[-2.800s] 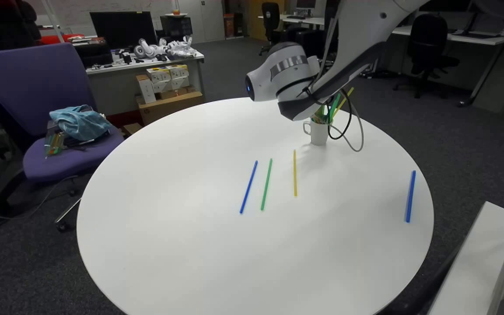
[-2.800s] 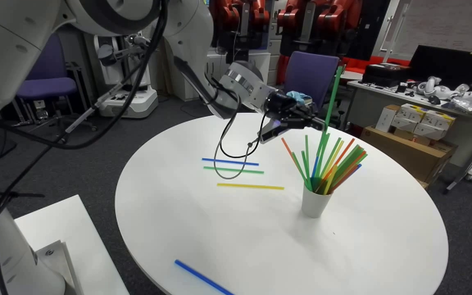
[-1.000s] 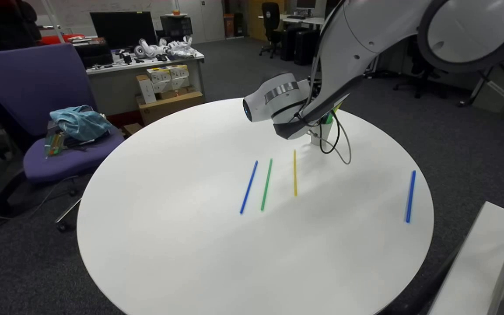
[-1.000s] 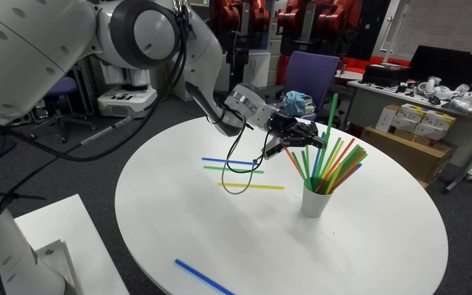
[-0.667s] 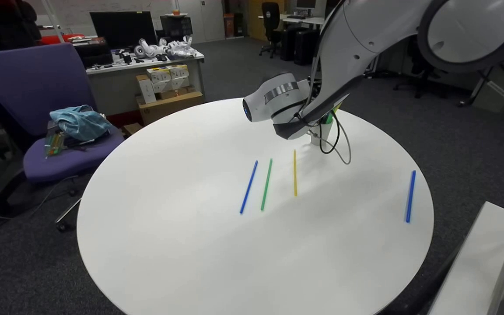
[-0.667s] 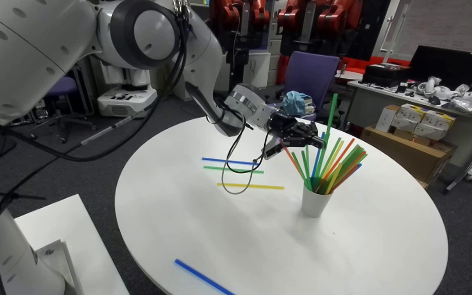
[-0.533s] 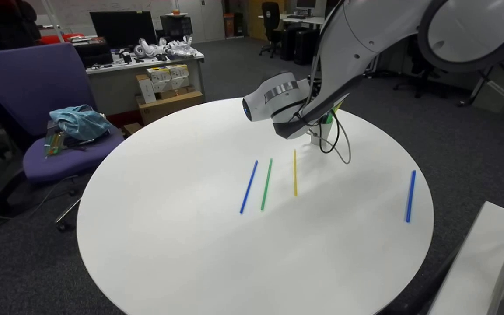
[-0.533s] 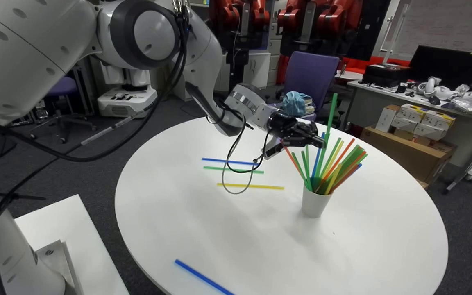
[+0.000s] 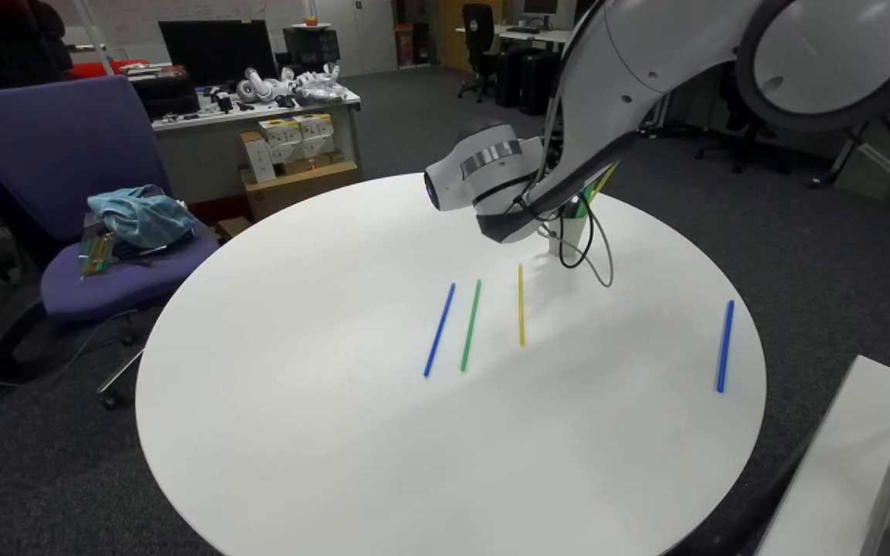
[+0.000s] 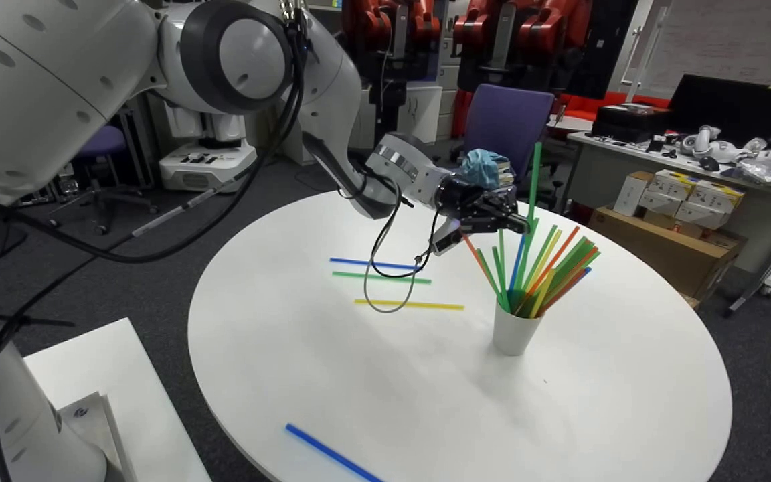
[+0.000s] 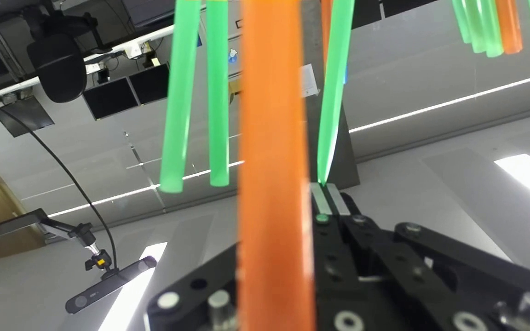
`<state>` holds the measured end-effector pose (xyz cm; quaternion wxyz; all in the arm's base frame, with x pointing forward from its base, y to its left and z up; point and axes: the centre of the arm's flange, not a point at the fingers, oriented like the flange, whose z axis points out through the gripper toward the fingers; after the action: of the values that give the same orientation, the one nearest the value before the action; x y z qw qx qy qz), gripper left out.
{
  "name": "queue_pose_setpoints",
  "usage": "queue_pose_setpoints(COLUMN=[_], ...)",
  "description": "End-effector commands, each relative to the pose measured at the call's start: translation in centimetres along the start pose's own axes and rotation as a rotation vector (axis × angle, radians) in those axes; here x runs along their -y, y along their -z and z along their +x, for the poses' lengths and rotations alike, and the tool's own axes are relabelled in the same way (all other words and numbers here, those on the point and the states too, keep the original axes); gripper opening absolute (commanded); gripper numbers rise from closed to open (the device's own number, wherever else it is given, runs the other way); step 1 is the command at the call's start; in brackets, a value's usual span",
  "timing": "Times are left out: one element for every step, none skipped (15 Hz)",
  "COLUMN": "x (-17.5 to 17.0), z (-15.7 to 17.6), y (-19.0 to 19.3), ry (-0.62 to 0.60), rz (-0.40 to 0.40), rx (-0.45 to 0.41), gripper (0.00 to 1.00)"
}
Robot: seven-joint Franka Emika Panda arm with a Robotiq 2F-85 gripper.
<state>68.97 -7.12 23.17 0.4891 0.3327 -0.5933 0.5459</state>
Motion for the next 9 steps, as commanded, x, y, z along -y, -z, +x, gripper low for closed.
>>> queue_pose_setpoints(x=[0.4,0.1,-0.2,-0.4,-0.6,-0.7,-0.9,-1.0,-1.0], z=[-1.2,-1.8,-2.4,-2.9,-3.4,-3.9,-4.2,-4.5,-4.7], y=[0.5,0.5,0.6,0.6,0.6,0.6,0.6,0.6,0.6], ry=[-0.014,-0.008,0.0,0.006,0.012,0.017,0.021,0.023,0.026], rz=[-0.002,-0.003,-0.001,0.0,0.001,0.002,0.004,0.005,0.006], rx=[-0.065,-0.07,-0.075,-0.081,-0.085,-0.09,-0.093,-0.095,-0.094], gripper=[0.0,0.0,0.0,0.0,0.0,0.0,0.0,0.0,0.0])
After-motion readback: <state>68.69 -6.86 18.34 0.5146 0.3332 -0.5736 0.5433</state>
